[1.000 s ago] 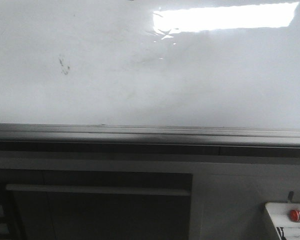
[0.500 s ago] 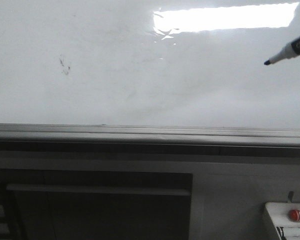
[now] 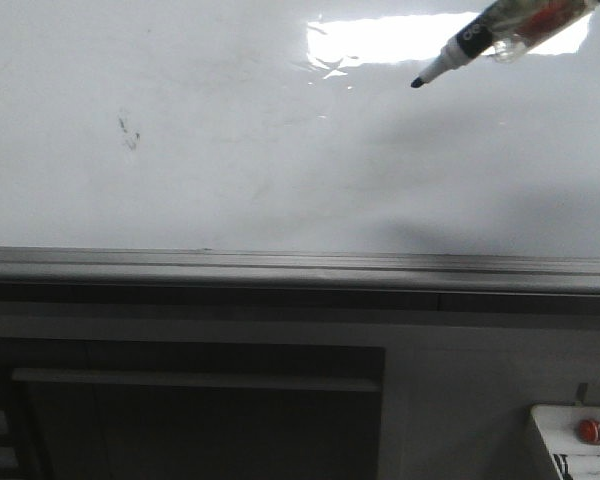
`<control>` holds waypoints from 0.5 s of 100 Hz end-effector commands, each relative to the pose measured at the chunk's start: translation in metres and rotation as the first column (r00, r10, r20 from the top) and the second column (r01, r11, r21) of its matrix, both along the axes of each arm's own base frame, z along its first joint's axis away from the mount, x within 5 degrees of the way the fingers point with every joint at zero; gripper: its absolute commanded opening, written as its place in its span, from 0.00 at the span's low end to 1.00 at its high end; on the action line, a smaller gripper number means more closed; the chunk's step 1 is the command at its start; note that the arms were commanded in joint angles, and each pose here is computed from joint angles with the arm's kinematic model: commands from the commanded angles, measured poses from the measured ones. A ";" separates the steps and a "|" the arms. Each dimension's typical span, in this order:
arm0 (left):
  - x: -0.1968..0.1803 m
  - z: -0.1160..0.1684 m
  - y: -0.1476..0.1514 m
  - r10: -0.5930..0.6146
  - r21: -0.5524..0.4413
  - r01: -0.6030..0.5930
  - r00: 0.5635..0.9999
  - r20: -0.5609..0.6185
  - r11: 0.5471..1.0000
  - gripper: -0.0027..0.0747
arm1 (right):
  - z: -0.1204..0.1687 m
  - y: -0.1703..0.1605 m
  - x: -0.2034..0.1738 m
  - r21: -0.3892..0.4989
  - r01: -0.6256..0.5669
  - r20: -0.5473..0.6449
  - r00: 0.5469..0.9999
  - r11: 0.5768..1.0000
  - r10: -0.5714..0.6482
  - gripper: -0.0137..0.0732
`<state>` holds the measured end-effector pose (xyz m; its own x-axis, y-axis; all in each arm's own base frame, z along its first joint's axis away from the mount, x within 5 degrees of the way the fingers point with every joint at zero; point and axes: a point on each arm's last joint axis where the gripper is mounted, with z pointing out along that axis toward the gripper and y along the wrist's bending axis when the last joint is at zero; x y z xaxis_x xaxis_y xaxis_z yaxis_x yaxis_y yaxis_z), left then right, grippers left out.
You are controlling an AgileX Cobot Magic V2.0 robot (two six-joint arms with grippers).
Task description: Write number 2 on whiteboard
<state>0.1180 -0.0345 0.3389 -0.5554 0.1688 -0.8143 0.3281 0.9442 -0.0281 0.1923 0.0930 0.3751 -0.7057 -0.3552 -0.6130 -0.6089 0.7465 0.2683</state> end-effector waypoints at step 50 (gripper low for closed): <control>0.001 0.012 -0.005 -0.047 -0.004 0.047 0.995 0.091 0.999 0.55 | 0.023 0.049 0.082 0.115 -0.150 0.059 0.988 0.982 0.144 0.14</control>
<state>0.1168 -0.0381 0.3389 -0.5395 0.2131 -0.8146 0.3725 0.9280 -0.0039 0.2727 0.1358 0.3781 -0.6789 -0.4147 -0.6058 -0.6949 0.6292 0.3481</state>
